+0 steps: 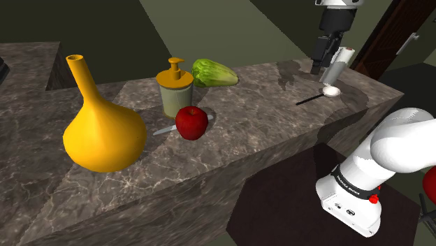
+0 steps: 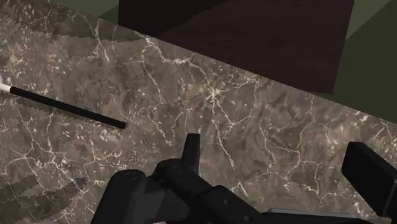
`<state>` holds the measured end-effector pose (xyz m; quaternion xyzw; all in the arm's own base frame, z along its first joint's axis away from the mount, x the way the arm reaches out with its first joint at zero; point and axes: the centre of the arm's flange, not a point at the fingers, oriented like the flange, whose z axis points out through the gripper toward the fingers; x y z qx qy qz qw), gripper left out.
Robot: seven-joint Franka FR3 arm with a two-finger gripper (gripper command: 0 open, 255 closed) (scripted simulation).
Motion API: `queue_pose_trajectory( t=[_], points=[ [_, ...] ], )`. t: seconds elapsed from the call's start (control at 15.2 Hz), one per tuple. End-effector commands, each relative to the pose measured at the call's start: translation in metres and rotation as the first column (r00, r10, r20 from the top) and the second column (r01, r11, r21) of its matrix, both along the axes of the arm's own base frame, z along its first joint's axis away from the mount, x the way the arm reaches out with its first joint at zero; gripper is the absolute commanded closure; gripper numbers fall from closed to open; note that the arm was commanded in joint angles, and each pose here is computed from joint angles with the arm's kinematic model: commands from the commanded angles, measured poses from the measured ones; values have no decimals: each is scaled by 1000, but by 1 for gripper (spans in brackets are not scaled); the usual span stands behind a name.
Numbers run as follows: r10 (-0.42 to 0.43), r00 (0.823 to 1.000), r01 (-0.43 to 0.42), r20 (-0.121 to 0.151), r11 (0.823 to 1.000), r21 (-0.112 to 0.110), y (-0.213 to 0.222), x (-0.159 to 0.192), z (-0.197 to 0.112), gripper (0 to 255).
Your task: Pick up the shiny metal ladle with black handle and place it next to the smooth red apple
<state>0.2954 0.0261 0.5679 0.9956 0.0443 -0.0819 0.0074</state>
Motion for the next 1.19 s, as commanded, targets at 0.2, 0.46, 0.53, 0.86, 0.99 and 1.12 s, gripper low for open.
queue_pose_trajectory(
  t=[0.2, 0.46, 0.53, 0.86, 0.99, 1.12],
  points=[
    [120, 993, -121, 16, 992, 26, -34, -18, -14, 0],
    [277, 960, -279, 42, 958, 57, -83, -36, -35, 0],
    [315, 948, -318, 49, 946, 64, -95, -39, -41, 0],
    [496, 864, -503, 90, 859, 95, -157, -47, -70, 0],
    [562, 820, -571, 107, 814, 105, -181, -46, -83, 0],
    [624, 771, -636, 126, 763, 113, -206, -43, -96, 0]
  ],
)
